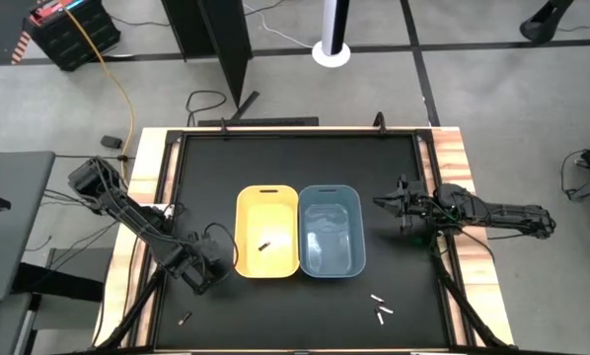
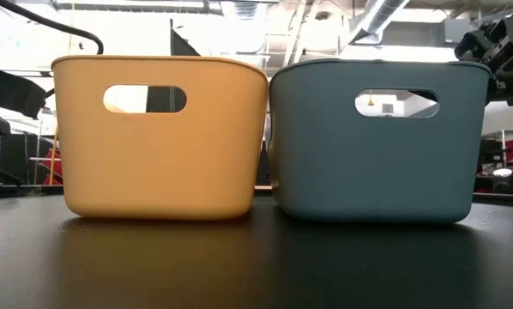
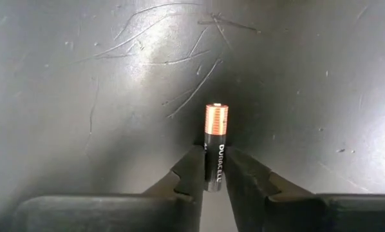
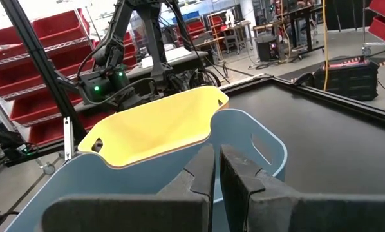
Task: Sort batteries
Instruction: Put the top black battery into the yellow bin
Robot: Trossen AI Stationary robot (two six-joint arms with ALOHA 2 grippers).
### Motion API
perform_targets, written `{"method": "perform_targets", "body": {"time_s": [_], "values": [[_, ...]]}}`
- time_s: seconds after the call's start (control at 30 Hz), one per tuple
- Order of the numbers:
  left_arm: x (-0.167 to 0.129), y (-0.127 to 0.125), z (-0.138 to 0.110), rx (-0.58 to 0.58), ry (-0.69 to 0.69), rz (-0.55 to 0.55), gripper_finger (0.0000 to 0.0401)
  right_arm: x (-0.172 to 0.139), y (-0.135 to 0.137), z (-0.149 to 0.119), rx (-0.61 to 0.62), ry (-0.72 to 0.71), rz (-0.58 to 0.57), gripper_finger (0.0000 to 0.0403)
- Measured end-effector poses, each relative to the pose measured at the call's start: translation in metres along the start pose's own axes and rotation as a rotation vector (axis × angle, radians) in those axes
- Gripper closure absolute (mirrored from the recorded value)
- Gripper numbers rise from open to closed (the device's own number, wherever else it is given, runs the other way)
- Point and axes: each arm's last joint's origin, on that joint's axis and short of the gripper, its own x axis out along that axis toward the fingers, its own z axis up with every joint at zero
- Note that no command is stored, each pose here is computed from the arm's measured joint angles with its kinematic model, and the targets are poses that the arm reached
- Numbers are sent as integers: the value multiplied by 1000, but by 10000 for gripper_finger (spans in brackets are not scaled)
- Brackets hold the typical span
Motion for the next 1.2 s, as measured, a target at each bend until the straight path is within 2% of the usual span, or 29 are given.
{"method": "perform_targets", "body": {"time_s": [0.2,1.2], "values": [[0,0,0,7,-6,3,385,0,0,0,0,1,0,360],[-4,-3,3,-4,-30,2,385,0,0,0,0,2,-1,360]]}}
